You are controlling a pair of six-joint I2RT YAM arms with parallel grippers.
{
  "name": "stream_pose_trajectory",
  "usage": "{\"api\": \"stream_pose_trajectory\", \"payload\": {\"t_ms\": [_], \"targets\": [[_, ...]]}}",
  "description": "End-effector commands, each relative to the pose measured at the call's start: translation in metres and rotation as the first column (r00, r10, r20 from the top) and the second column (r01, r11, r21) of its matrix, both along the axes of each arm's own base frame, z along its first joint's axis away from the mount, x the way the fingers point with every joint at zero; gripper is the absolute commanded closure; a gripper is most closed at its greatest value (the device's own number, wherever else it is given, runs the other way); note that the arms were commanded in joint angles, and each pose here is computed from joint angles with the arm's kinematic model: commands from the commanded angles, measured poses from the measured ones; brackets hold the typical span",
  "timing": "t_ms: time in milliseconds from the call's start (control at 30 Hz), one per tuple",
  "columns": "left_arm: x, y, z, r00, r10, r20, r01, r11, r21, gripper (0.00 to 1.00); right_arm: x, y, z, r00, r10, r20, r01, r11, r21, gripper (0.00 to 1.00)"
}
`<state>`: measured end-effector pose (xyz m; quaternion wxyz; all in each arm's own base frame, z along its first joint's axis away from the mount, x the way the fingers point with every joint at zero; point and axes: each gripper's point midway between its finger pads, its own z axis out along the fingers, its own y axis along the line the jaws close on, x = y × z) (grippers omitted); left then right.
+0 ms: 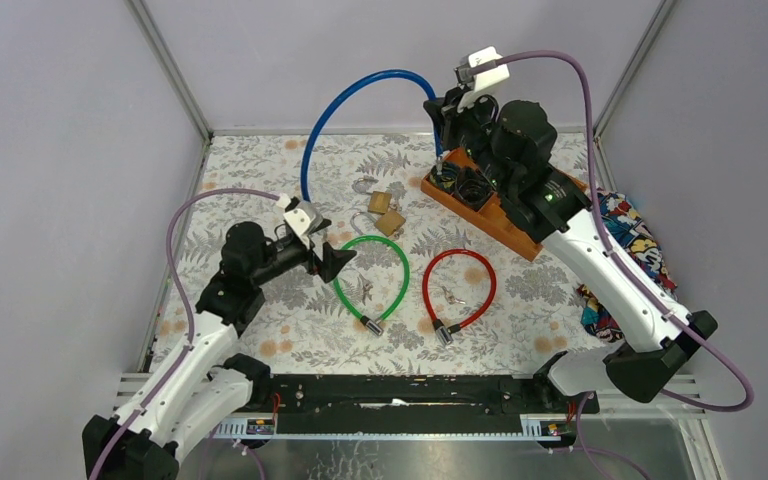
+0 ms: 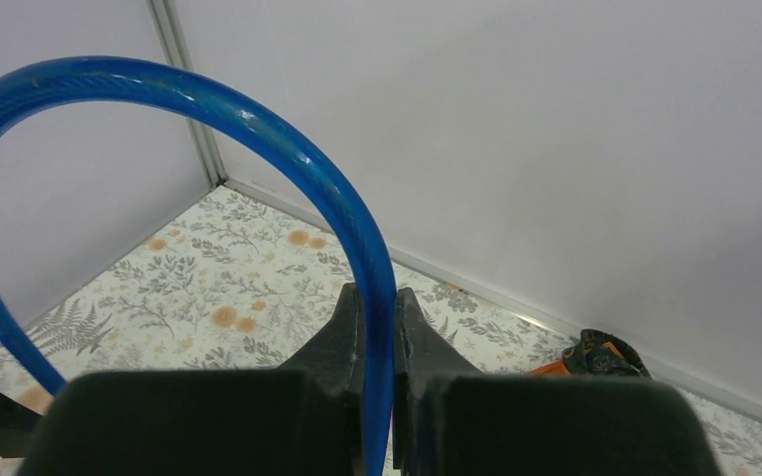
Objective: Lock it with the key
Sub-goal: Pick up the lock from the center of the board.
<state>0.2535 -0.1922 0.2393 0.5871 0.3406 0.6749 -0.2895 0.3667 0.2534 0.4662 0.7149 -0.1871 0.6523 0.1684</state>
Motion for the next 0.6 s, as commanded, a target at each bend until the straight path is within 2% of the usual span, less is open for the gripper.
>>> {"api": "stream_pose_trajectory", "payload": {"t_ms": [0,100,200,333,433,567], "targets": [[-0.003,0.002,0.022,0.984,-0.013,0.178,0.015,1.000,-0.010,0.09,-0.033,-0.012,0.063,0.994,0.039,0.100,-0.057,0.983,0.176,1.00],[-0.031,-0.005,0.011,0.961,-0.164,0.223,0.155,0.986,0.058,0.11,-0.037,-0.011,0.063,0.995,0.059,0.085,-0.072,0.984,0.162,1.00],[-0.048,-0.007,0.013,0.949,-0.222,0.224,0.215,0.975,0.054,0.16,-0.039,-0.014,0.064,0.995,0.053,0.089,-0.066,0.987,0.148,1.00],[-0.033,-0.008,0.021,0.974,-0.139,0.177,0.148,0.988,-0.037,0.17,-0.042,-0.015,0.064,0.994,0.059,0.094,-0.071,0.988,0.134,1.00],[-0.023,-0.013,0.024,0.985,-0.118,0.126,0.132,0.985,-0.108,0.13,-0.046,-0.017,0.064,0.993,0.068,0.097,-0.081,0.987,0.139,1.00],[-0.011,-0.017,0.028,0.994,-0.084,0.075,0.096,0.981,-0.167,0.14,-0.055,-0.020,0.068,0.991,0.084,0.102,-0.099,0.984,0.149,1.00]]}}
